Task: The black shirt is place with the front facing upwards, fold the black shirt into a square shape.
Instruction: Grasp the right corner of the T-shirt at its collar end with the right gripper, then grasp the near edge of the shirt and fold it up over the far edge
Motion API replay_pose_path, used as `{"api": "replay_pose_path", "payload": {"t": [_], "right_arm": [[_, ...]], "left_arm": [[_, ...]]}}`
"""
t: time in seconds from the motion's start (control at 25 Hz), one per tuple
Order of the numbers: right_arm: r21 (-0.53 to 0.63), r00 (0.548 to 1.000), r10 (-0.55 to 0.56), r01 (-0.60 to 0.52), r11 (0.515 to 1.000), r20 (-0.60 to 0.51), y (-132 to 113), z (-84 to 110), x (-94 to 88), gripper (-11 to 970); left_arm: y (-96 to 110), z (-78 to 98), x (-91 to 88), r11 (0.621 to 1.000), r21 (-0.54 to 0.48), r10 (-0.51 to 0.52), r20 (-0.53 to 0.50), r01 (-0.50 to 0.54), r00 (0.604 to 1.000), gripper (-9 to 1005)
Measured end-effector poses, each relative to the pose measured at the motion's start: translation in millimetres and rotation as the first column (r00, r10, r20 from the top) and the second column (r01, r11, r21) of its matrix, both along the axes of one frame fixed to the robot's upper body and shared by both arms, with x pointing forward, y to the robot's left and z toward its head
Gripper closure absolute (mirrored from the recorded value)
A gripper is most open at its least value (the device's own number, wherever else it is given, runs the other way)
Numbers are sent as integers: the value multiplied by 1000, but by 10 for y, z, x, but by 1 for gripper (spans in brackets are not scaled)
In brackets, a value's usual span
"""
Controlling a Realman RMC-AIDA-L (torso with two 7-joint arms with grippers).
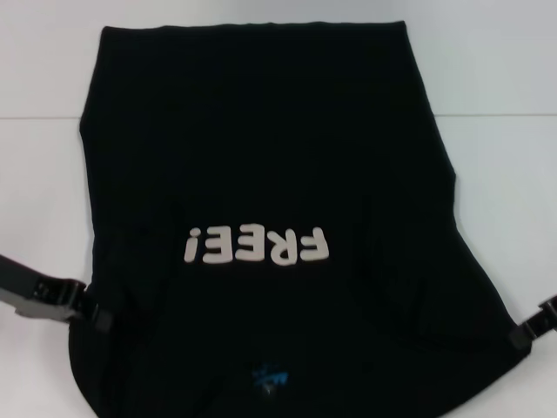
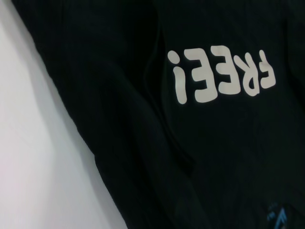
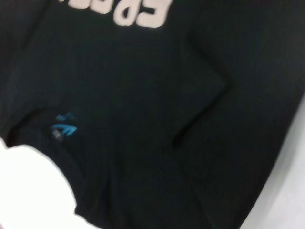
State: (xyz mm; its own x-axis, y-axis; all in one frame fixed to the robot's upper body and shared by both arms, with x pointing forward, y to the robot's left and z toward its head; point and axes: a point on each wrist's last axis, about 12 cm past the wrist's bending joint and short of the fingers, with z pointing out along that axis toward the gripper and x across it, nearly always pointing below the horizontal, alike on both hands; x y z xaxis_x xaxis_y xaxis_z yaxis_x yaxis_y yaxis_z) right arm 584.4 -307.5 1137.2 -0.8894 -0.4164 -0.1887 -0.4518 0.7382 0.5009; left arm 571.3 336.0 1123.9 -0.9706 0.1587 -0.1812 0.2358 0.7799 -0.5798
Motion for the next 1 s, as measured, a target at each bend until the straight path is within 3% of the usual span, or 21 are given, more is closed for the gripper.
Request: {"api": "replay_pose_path", "payload": {"t": [0.28, 0.64, 0.8, 1.0], "right_arm": [[79, 981, 176, -170, 982, -83, -6, 28, -230, 949], [103, 927, 330, -316, 943, -178, 108, -215, -493, 949], [135, 929, 327, -307, 942, -171, 122, -260, -517, 949], [184, 974, 206, -186, 965, -95, 25, -220, -440, 949]], "left_arm": [[-34, 39, -143, 993, -25, -121, -128, 119, 984, 961], [-179, -8, -319, 958, -65, -285, -267, 278, 921, 961], [-220, -37, -334, 950, -79, -312, -267, 301, 912, 961], [-200, 13, -237, 965, -115, -255, -179, 237, 950, 961]]}}
